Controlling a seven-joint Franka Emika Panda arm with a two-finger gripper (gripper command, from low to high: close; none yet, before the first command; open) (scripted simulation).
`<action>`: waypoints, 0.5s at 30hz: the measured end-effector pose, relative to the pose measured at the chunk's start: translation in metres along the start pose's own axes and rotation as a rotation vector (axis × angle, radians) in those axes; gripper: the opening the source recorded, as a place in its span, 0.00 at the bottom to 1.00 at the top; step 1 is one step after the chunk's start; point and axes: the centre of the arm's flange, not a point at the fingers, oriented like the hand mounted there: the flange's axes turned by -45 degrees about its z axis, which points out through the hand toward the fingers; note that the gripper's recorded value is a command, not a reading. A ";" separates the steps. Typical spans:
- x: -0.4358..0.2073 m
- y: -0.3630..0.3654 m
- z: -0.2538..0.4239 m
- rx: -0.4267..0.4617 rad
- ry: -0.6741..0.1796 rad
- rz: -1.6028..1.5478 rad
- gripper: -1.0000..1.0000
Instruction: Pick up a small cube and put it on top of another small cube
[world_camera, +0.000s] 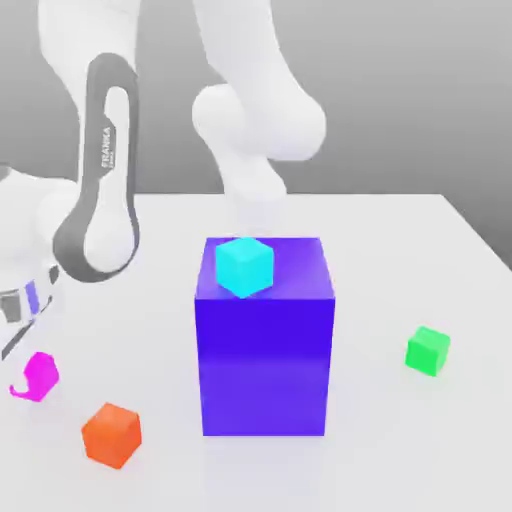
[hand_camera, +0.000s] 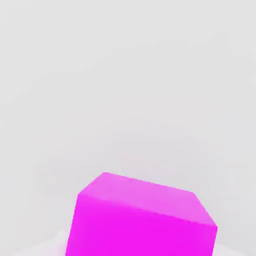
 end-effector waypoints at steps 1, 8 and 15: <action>0.004 -0.008 -0.013 0.028 0.022 -0.015 0.00; -0.062 -0.093 -0.093 0.203 0.120 -0.199 0.00; -0.256 -0.136 -0.131 0.274 0.082 -0.421 0.00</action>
